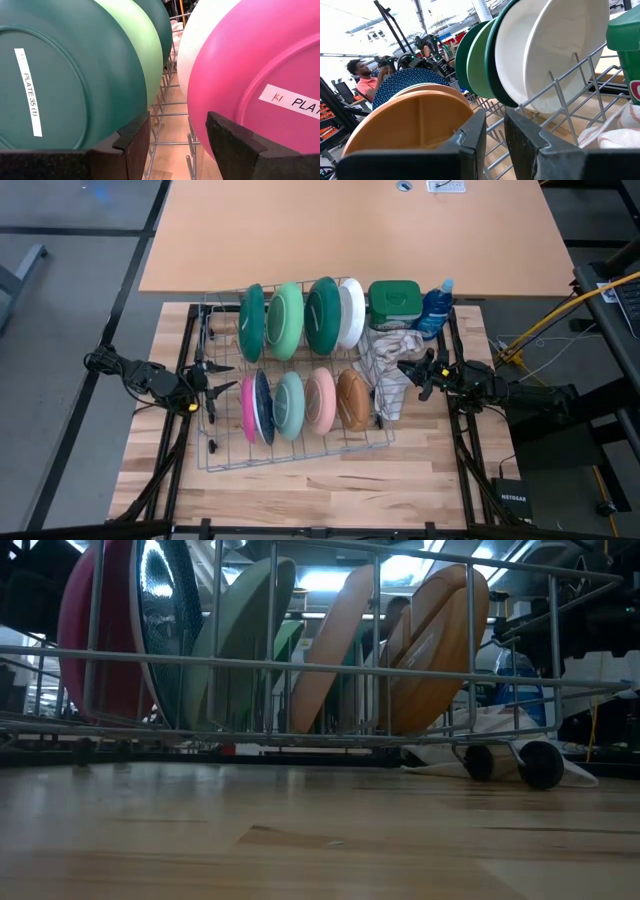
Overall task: Sort dishes
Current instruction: Return to Home Position
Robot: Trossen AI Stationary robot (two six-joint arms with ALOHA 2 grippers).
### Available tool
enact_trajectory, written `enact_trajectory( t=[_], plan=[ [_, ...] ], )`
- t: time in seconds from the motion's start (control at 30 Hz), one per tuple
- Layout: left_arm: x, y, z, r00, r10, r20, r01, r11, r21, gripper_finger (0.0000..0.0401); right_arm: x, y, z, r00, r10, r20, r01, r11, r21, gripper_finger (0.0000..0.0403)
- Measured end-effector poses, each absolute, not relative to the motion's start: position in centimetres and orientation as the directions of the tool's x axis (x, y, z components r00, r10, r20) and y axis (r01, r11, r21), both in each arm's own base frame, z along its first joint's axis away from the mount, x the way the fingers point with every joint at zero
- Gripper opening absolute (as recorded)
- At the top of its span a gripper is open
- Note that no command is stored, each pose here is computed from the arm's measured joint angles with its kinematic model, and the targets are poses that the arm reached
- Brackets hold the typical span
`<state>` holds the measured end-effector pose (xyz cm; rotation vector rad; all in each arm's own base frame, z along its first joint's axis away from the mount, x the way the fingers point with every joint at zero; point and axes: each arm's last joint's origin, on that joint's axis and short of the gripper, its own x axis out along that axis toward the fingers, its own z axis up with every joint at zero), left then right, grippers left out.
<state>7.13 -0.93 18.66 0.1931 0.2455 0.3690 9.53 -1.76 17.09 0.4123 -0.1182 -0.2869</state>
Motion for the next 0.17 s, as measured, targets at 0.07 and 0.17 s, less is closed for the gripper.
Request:
enact_trajectory(
  t=[0.07, 0.17],
  plan=[
    [7.13, -0.93, 18.66, 0.904, 0.378, -0.201, -0.332, 0.915, 0.23, 0.0184, 9.53, -1.76, 17.09, 0.953, -0.298, 0.055, 0.251, 0.877, 0.411, 0.0074],
    [7.13, -0.93, 18.66, 0.904, 0.378, -0.201, -0.331, 0.915, 0.23, 0.0184, 9.53, -1.76, 17.09, 0.953, -0.298, 0.055, 0.251, 0.877, 0.411, 0.0074]
  ],
)
